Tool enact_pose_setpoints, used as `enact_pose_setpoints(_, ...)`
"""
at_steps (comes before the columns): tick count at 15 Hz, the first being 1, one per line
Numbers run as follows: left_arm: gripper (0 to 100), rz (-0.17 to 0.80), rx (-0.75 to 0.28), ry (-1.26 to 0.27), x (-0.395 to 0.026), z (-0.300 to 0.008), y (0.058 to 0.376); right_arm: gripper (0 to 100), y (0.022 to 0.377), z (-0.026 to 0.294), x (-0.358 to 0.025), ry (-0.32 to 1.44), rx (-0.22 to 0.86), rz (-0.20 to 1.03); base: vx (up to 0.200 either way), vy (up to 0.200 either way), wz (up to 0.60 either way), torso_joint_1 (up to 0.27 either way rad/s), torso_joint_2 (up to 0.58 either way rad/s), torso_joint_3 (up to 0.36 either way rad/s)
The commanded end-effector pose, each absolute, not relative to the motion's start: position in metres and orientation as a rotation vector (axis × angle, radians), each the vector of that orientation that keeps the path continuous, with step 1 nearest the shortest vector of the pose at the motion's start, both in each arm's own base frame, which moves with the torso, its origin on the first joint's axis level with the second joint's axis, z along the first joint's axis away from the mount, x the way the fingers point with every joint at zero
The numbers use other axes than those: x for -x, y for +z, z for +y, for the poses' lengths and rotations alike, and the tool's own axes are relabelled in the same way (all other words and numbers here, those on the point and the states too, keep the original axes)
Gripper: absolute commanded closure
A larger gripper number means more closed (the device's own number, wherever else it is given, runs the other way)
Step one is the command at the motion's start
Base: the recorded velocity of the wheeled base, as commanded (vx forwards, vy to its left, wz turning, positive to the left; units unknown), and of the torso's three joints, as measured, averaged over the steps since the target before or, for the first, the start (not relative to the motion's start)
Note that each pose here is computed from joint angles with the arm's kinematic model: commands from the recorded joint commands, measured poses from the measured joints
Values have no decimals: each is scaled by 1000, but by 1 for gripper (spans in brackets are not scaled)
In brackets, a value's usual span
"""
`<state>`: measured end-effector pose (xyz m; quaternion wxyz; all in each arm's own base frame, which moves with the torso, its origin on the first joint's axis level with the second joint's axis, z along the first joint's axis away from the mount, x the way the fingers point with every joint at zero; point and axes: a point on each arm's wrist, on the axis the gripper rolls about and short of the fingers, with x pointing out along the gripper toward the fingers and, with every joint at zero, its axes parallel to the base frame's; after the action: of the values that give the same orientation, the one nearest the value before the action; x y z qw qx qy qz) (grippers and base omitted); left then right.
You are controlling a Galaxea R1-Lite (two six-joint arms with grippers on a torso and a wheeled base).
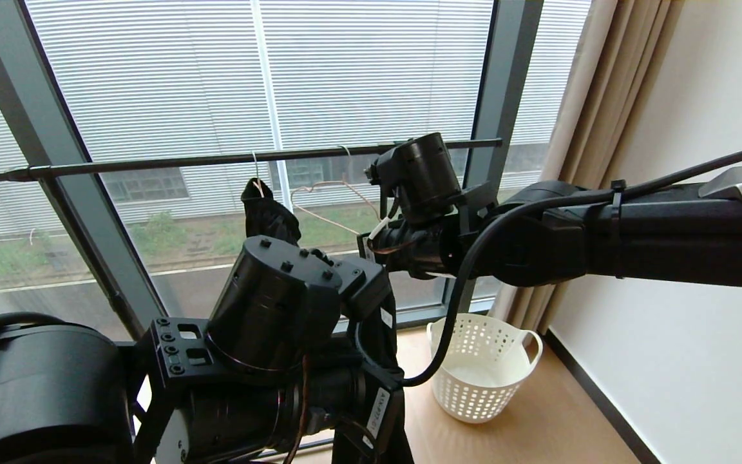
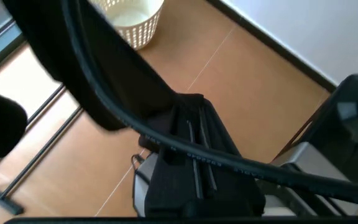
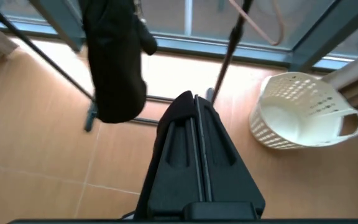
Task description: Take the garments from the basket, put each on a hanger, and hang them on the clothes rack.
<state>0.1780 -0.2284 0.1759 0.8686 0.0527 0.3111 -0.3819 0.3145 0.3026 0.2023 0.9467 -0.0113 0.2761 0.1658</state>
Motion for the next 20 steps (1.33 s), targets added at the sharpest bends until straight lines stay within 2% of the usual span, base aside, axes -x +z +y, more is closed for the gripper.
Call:
enact_pose_setpoints(1, 100, 655, -112, -796, -178, -228, 174, 100, 202, 303, -314, 339, 24, 564, 0, 0, 0, 0, 0, 0)
enact_pose_setpoints(6, 100, 682, -112, -629, -202, -202, 162, 100, 225, 263, -330, 251, -18, 520, 0, 0, 0, 0, 0, 0)
enact_pose_setpoints(10, 100, 648, -65, -470, -245, -184, 156, 100, 236, 243, -317, 234, 58, 554, 0, 0, 0, 0, 0, 0)
enact_pose_setpoints(15, 100, 599, -36, -442, -268, -187, 163, 100, 224, 233, -303, 168, 226, 579, 0, 0, 0, 0, 0, 0)
enact_pose_setpoints(20, 100, 575, -63, -431, -265, -186, 168, 100, 223, 235, -303, 164, 237, 576, 0, 0, 0, 0, 0, 0)
